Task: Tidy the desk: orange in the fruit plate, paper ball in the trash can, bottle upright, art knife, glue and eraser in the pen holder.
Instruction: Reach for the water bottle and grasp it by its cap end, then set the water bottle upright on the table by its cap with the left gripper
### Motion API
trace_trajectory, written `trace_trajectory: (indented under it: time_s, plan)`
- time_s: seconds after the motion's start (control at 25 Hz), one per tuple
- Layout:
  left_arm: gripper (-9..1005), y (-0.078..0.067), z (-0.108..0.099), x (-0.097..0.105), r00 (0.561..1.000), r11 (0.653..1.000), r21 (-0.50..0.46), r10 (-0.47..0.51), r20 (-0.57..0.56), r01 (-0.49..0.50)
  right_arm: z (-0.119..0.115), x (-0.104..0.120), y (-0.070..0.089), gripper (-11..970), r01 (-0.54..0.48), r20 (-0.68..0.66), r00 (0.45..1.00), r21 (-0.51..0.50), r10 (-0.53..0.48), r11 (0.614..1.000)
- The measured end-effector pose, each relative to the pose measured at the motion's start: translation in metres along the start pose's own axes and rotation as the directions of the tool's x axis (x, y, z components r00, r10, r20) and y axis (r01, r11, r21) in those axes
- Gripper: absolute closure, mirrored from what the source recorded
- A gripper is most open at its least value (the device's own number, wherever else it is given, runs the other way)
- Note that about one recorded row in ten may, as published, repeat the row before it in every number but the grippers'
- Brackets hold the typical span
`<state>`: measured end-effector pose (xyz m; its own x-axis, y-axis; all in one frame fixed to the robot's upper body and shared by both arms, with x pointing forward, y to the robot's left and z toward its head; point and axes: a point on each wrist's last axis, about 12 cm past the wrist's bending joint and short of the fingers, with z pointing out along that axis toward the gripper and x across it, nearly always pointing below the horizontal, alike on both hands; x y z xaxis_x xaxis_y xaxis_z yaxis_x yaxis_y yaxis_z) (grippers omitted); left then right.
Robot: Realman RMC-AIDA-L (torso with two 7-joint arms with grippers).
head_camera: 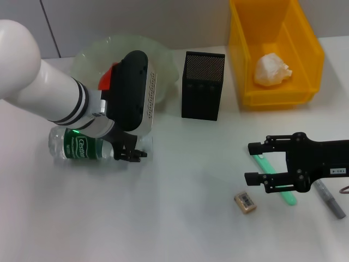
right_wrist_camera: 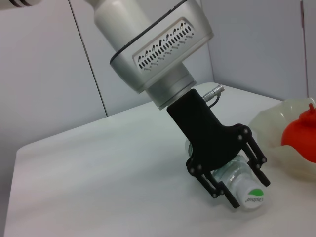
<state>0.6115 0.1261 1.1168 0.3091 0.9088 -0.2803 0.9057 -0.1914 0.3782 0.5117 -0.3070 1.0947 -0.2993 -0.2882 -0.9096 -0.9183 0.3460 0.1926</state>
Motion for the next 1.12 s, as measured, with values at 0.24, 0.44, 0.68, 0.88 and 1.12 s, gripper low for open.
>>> trace_trajectory:
  time_s: [0.24, 0.44, 0.68, 0.88, 1.12]
  plan:
    - [427, -0.001, 0.001, -0.001, 1.000, 1.000, 0.006, 0.007, -0.006, -0.007, 0.000, 0.000, 0.000, 231, -0.002, 0.001, 1.000, -0.001, 0.002, 1.000]
    - [481, -0.001, 0.001, -0.001, 1.000, 1.000, 0.005, 0.013, -0.012, -0.013, 0.000, 0.000, 0.000, 231, -0.003, 0.002, 1.000, -0.002, 0.003, 1.000]
    - [556, -0.001, -0.002, -0.003, 1.000, 1.000, 0.001, 0.006, -0.004, -0.006, 0.001, 0.000, 0.000, 231, -0.004, 0.002, 1.000, -0.002, 0.004, 1.000]
    - [555, -0.002, -0.005, -0.005, 1.000, 1.000, 0.005, -0.006, 0.003, 0.006, 0.000, 0.000, 0.000, 231, -0.013, 0.001, 1.000, -0.004, 0.013, 1.000]
    - [554, -0.002, -0.012, -0.007, 1.000, 1.000, 0.003, -0.023, 0.020, 0.023, -0.001, 0.000, 0.000, 231, -0.012, 0.000, 1.000, -0.004, 0.012, 1.000]
